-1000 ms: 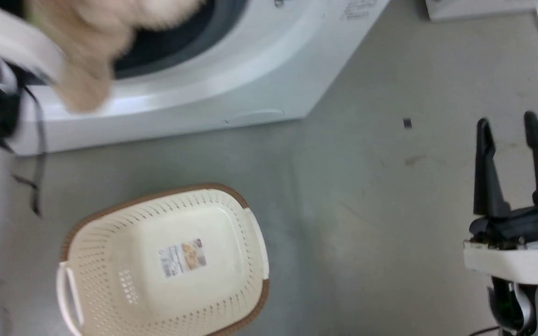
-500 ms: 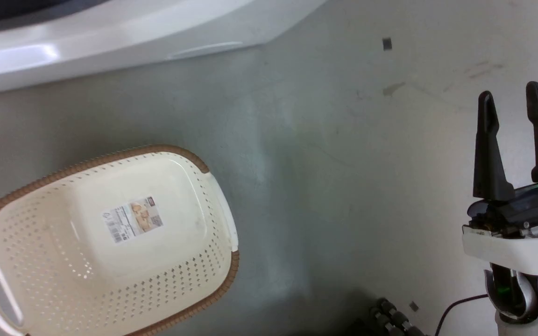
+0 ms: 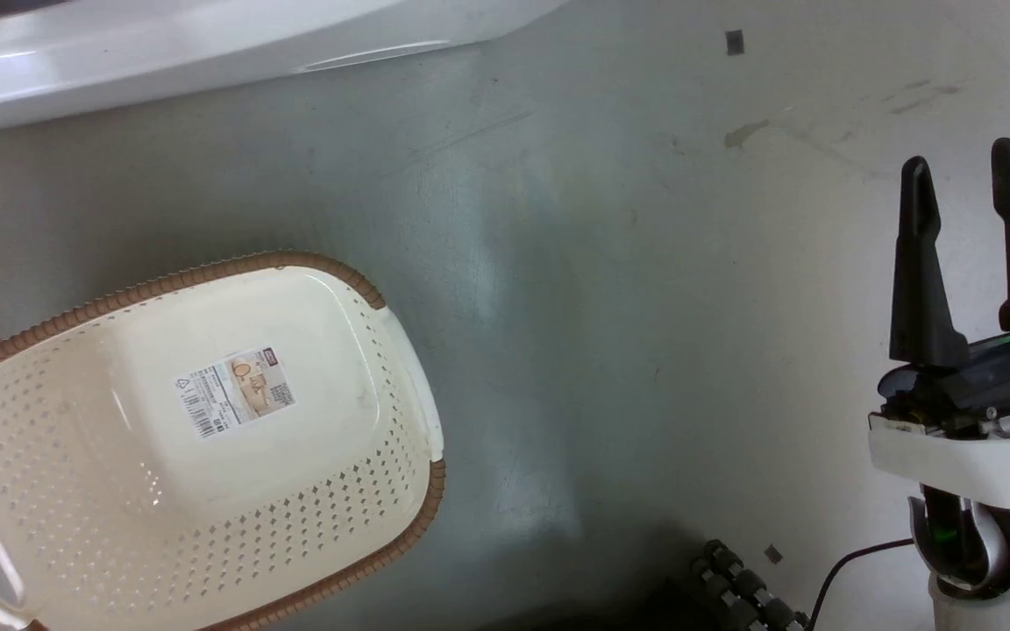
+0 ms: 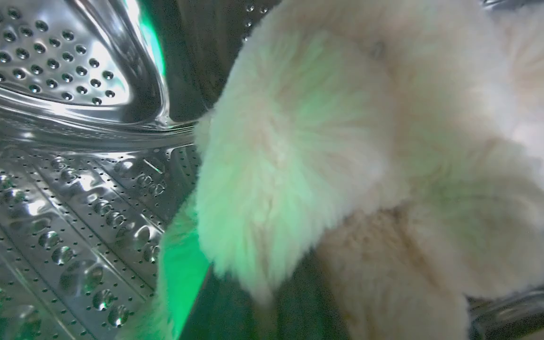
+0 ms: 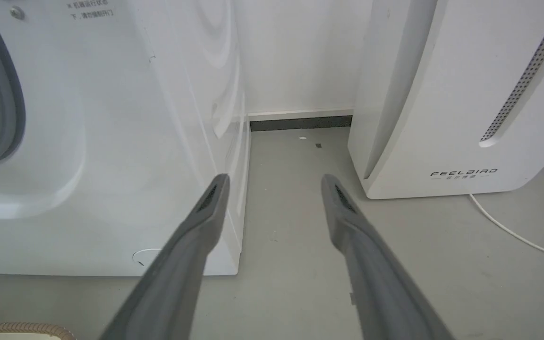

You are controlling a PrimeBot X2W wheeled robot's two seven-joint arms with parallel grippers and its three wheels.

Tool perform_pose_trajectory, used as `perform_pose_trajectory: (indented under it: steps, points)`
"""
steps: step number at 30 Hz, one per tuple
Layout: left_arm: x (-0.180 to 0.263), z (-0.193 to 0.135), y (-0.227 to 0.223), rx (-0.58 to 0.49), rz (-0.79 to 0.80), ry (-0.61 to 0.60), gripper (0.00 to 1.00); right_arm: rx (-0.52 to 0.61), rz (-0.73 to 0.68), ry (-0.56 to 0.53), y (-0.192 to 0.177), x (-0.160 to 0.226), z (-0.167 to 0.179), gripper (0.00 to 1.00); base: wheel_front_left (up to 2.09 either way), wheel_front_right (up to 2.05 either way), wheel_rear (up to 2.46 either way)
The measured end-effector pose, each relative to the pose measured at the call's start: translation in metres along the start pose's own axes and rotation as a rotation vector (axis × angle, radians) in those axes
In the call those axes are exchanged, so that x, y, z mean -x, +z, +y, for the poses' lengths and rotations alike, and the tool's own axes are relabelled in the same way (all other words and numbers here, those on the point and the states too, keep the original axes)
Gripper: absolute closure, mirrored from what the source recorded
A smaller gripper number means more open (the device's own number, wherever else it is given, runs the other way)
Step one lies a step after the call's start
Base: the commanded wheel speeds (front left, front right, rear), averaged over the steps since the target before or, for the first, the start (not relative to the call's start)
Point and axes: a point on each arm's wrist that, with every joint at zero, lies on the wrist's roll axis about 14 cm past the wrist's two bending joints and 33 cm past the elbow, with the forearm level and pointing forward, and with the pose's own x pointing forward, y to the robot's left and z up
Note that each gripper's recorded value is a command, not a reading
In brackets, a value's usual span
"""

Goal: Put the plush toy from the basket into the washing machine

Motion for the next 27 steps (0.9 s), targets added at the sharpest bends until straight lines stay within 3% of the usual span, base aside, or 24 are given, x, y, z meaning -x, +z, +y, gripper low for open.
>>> perform_pose_trajectory:
  steps: [1,2,14,27]
  points:
    - [0.001,-0.002,0.000,-0.003,-0.001,-0.006,0.98,-0.003,-0.001,0.002,0.000,0.000,0.001,0.00,0.00,0.00,0.00]
    - [0.002,-0.002,0.001,-0.007,-0.004,-0.010,0.00,-0.005,-0.004,0.003,0.001,-0.001,0.001,0.00,0.00,0.00,0.00]
    - [0.049,-0.011,0.021,0.013,-0.041,-0.037,0.00,-0.016,-0.104,-0.001,0.044,0.004,0.000,0.00,0.00,0.00,0.00]
    - [0.163,-0.013,0.078,0.059,-0.171,-0.025,0.00,-0.015,-0.225,0.058,0.106,0.048,0.021,0.00,0.00,0.00,0.00]
